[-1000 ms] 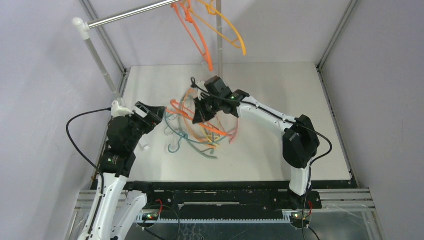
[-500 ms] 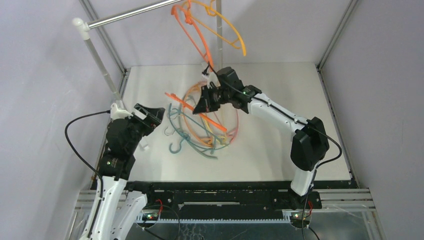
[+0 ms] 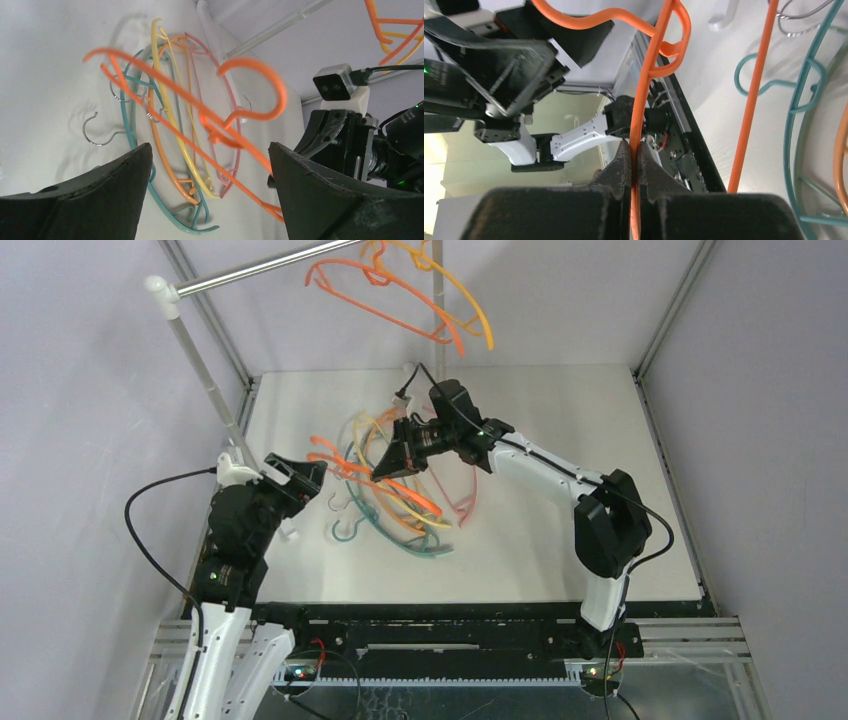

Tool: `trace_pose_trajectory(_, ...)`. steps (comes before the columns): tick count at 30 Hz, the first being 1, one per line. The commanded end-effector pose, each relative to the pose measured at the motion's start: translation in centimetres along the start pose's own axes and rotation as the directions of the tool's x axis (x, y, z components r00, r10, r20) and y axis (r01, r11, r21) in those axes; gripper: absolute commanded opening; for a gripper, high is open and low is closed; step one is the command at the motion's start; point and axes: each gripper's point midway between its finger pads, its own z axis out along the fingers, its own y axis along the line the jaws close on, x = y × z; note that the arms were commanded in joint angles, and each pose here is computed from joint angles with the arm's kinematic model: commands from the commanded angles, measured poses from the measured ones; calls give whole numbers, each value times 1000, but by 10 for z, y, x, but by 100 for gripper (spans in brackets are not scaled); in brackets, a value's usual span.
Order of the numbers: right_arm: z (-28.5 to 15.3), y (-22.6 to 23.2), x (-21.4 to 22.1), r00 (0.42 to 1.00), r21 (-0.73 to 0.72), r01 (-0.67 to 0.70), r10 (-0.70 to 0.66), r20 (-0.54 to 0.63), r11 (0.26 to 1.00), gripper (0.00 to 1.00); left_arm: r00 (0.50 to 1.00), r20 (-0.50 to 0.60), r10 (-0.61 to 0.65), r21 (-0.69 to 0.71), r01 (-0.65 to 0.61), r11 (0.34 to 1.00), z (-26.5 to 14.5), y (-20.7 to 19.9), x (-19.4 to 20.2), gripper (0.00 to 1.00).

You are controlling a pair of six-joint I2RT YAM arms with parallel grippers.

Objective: Organize the hangers

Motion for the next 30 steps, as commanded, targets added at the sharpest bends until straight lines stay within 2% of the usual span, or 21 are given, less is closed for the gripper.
trace_pose_trajectory(1,-1,0,24,996,15,66,-65,-64,998,0,1000,28,3,16,-3,1000,-3,-8,-9,91)
trace_pose_trajectory(5,-13,-50,25,1000,167,31,-31,-6,985,0,1000,31,2,6,-2,1000,-5,-4,-8,91)
trace_pose_trajectory(9,-29,-76,0,992,285,57,-86,90,957,0,1000,27,-1,-2,1,1000,-6,0,-5,91)
trace_pose_trajectory(17,-36,-70,-39,974,282,58,-117,196,958,0,999,29,21,-14,-21,1000,-7,-1,-8,91)
trace_pose_trajectory(22,-51,-77,-63,948,386,77,-188,258,919,0,999,30,17,-20,-16,1000,-5,2,-7,91)
trace_pose_trajectory(25,-60,-60,-72,944,323,81,-177,280,943,0,999,31,19,-19,-19,1000,-6,1,-8,91)
trace_pose_trajectory(28,-62,-20,-70,948,178,132,-176,265,975,0,999,32,24,-27,-23,999,-5,3,-8,91)
trace_pose_trajectory(30,-66,1,-69,942,151,156,-193,274,976,0,999,27,24,-30,-23,999,-4,4,-6,91)
